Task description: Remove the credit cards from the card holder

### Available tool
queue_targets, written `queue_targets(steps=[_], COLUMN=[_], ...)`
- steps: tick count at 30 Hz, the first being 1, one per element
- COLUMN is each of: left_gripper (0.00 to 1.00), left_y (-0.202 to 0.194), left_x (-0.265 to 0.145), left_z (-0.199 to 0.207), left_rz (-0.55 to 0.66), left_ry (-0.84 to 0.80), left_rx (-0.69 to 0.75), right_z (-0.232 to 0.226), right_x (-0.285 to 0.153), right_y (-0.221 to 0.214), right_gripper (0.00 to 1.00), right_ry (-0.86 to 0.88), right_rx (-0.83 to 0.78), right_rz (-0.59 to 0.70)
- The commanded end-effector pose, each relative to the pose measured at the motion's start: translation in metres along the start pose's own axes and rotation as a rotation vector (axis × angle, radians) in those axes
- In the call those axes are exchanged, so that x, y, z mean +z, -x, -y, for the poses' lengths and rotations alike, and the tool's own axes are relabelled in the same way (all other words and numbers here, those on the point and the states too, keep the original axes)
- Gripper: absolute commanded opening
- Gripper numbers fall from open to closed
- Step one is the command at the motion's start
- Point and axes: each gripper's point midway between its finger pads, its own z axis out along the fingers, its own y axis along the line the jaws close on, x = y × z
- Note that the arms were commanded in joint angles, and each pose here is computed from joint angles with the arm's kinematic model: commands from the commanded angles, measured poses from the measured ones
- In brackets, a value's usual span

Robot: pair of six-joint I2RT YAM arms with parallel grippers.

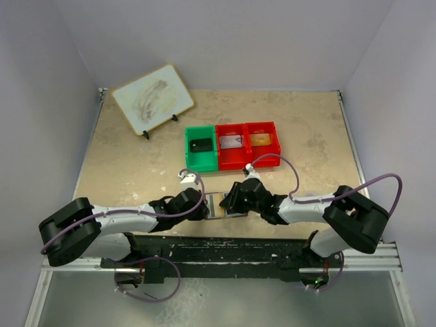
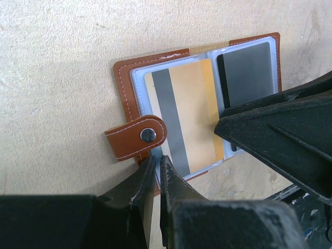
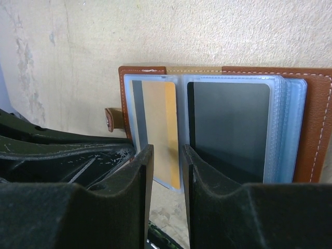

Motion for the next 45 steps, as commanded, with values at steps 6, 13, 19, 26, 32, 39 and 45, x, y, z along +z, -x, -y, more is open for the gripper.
queue_targets(steps=[6,13,19,26,32,39,45], left_gripper=[0.04,0.03,0.03,0.06,0.17,0.23,0.24], left_y=[-0.016,-0.017,-0.019,-0.012,0.008,0.027,0.027], left_x=[-0.002,-0.003,0.0,-0.004,-0.018,-0.024,-0.012], left_z=[-0.021,-0.029,-0.022,-0.023,0.003,0.055,0.064], left_rz=[-0.038,-0.035,-0.041,-0.023,0.022,0.024,0.003], left_ry=[0.065,0.095,0.077,0.102,0.019,-0.138,-0.131], left_rx=[0.01,0.019,0.004,-0.003,-0.03,-0.051,-0.017], right_z=[-0.007,-0.009,-0.019,-0.023,-0.016,-0.018,-0.016], right_x=[0.008,0.002,0.001,-0.005,-0.008,-0.006,-0.005], right_y=[0.005,0.009,0.01,0.011,0.008,-0.001,-0.006], right_gripper=[0.27,0.17,0.03,0.0,0.0,0.0,0.0], right_ry=[0.001,-0.048,-0.003,0.032,0.027,0.07,0.077], right_rx=[-0.016,-0.039,-0.048,-0.023,0.011,0.034,0.048], right_rz=[0.02,0.073,0.067,0.083,0.082,0.05,0.037])
